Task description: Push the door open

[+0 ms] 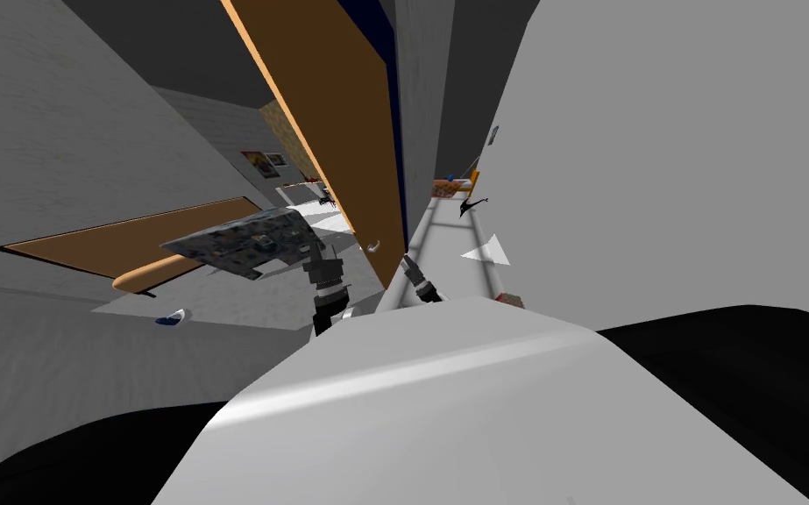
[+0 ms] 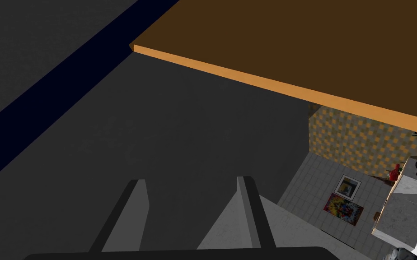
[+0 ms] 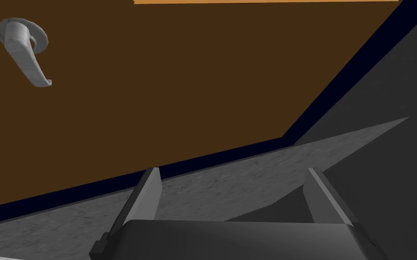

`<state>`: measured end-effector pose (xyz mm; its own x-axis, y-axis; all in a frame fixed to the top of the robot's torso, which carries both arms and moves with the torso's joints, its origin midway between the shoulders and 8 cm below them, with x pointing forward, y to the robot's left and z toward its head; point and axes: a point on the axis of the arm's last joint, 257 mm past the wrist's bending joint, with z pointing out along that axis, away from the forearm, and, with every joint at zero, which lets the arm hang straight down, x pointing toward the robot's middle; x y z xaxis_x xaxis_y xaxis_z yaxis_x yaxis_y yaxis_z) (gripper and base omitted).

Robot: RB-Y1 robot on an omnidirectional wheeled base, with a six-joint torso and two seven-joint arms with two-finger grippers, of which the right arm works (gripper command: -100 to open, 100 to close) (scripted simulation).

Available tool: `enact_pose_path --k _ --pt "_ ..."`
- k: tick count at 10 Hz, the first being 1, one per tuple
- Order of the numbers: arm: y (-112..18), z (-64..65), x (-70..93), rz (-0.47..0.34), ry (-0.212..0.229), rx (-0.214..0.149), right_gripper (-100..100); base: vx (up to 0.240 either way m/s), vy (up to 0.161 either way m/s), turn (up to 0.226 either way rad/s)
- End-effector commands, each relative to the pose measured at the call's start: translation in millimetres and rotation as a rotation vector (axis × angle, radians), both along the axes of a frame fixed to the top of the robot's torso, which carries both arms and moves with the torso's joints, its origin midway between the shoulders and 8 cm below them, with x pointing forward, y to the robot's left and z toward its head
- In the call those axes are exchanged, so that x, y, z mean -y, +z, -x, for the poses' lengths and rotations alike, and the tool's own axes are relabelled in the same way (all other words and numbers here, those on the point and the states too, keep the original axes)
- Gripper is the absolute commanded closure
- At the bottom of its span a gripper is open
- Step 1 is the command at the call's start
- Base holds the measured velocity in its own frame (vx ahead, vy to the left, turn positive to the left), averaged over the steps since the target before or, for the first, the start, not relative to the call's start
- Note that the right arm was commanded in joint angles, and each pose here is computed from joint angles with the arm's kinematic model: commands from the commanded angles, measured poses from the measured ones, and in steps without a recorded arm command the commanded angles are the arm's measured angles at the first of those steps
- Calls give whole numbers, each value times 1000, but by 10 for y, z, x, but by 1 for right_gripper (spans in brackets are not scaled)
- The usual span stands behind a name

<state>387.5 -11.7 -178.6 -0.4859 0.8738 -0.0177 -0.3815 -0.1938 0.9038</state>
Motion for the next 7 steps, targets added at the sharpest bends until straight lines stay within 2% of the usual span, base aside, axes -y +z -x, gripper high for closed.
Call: enact_pose_path --k 1,2,4,7 --pt "-91 13 -116 5 28 -18 -100 87 -4 8" --pt "-208 52 -239 12 60 -39 -100 115 -29 10" --pt "-320 95 -356 21 92 -59 -100 124 -14 13" --pt "-606 224 -627 48 169 -109 -100 147 -7 11"
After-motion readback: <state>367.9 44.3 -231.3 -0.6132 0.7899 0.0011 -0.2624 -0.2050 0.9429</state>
